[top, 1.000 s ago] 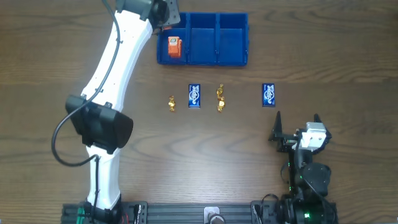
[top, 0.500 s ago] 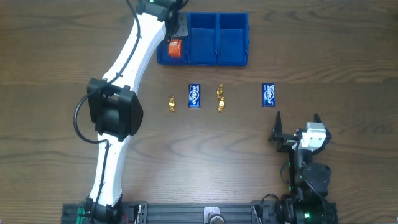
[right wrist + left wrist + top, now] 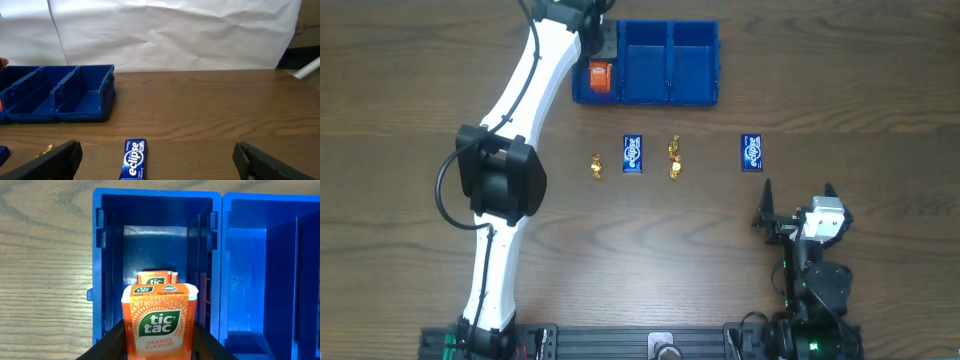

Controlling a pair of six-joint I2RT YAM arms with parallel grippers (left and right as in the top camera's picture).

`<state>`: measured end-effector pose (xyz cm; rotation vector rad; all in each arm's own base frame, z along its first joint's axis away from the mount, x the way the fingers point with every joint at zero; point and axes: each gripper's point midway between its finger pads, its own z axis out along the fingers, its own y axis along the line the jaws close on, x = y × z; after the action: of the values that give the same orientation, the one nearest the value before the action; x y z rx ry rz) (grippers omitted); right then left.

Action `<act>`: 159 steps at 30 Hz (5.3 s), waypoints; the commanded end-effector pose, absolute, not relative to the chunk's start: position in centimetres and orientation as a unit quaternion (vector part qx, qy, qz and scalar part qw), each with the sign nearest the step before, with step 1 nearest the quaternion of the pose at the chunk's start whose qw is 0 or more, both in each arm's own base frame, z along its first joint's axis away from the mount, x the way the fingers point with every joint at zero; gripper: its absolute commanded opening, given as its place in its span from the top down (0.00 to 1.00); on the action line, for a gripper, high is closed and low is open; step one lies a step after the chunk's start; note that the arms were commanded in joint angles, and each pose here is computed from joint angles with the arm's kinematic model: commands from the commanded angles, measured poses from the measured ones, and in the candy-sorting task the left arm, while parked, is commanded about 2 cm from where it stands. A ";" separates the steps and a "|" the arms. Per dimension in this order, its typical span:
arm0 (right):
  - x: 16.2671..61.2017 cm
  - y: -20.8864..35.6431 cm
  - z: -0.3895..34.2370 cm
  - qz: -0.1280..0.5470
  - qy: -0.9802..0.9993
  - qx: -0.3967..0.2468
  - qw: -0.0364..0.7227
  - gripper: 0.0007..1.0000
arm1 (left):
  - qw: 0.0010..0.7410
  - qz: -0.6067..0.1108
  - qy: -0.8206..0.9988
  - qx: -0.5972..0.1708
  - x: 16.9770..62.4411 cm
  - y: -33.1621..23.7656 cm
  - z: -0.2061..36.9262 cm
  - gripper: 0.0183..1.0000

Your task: Sort Candies Into Trays

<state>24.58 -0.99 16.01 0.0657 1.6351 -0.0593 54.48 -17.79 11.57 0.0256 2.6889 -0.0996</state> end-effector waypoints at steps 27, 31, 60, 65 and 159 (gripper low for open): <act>24.5 -1.1 16.0 -0.033 0.729 0.026 0.683 0.00 | 0.409 -0.102 0.907 0.001 53.4 -15.8 28.7 0.16; 24.5 -1.1 16.0 -0.033 0.729 0.026 0.683 0.00 | 0.487 -0.080 0.870 -0.009 49.8 -13.1 33.5 0.16; 24.5 -1.1 16.0 -0.033 0.729 0.026 0.683 0.00 | 0.684 -0.018 0.728 -0.044 25.2 0.6 27.0 0.14; 24.5 -1.1 16.0 -0.033 0.729 0.026 0.683 0.00 | 0.715 -0.047 0.697 -0.016 24.9 -0.7 24.4 0.01; 36.2 3.4 8.8 0.025 0.999 0.003 0.030 0.00 | 0.644 -0.079 0.761 0.002 24.3 -2.1 13.6 0.00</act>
<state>36.13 3.74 9.46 -0.0295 3.0705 0.1154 24.43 -1.85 15.25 -0.0002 1.6869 -0.1616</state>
